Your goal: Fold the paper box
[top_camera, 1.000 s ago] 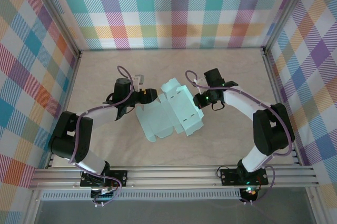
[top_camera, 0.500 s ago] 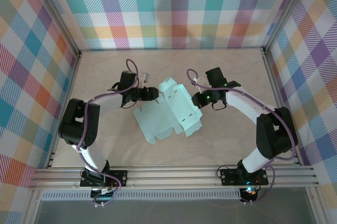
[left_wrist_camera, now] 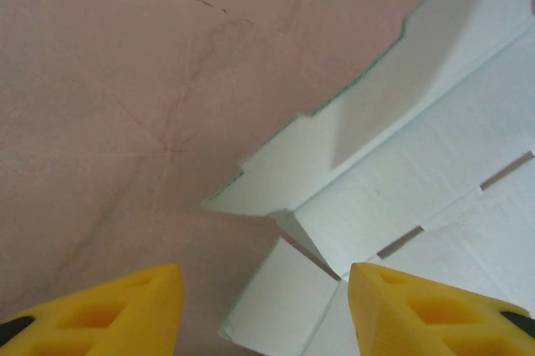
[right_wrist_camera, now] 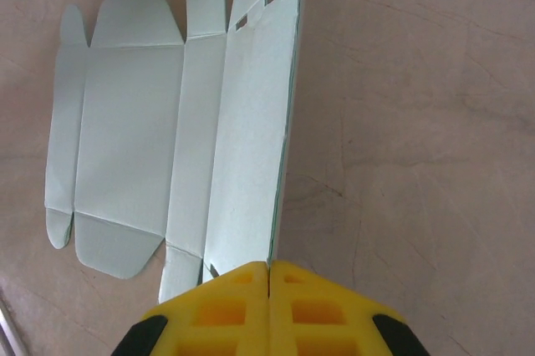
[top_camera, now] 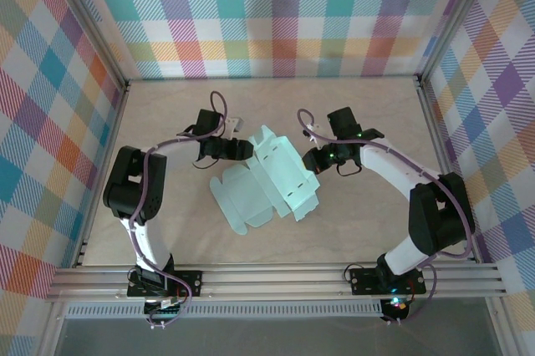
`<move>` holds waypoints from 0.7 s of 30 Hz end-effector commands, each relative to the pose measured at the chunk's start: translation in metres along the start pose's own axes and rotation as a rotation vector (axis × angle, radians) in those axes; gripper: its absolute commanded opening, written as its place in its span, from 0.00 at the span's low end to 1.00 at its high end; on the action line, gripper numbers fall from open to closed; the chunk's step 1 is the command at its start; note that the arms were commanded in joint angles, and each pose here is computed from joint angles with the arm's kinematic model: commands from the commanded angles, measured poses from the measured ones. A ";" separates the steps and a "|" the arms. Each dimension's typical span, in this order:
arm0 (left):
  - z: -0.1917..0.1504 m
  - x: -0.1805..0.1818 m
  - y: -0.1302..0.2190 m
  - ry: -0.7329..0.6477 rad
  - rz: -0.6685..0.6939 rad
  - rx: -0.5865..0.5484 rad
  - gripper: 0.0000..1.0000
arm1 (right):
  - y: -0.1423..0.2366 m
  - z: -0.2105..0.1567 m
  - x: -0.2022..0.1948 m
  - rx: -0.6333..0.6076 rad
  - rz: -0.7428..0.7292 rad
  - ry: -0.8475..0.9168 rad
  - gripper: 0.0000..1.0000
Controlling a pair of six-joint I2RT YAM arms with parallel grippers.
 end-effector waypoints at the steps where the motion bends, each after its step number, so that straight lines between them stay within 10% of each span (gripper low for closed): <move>1: 0.003 0.003 -0.003 -0.007 -0.006 0.027 0.53 | 0.010 0.006 0.014 -0.026 0.049 0.040 0.00; 21: -0.005 -0.012 -0.004 0.012 -0.123 0.054 0.28 | 0.012 0.010 0.000 -0.041 -0.003 -0.017 0.00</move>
Point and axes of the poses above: each hand's point on the last joint's axis, 136 mm out from that joint toward the fingers, its own y axis back along the fingers, its own x axis along the line the jaws close on, z = x × y, the point moved 3 cm from there along y, back along the fingers, and after that the axes turned 10 degrees about y, right-handed, at the moved point
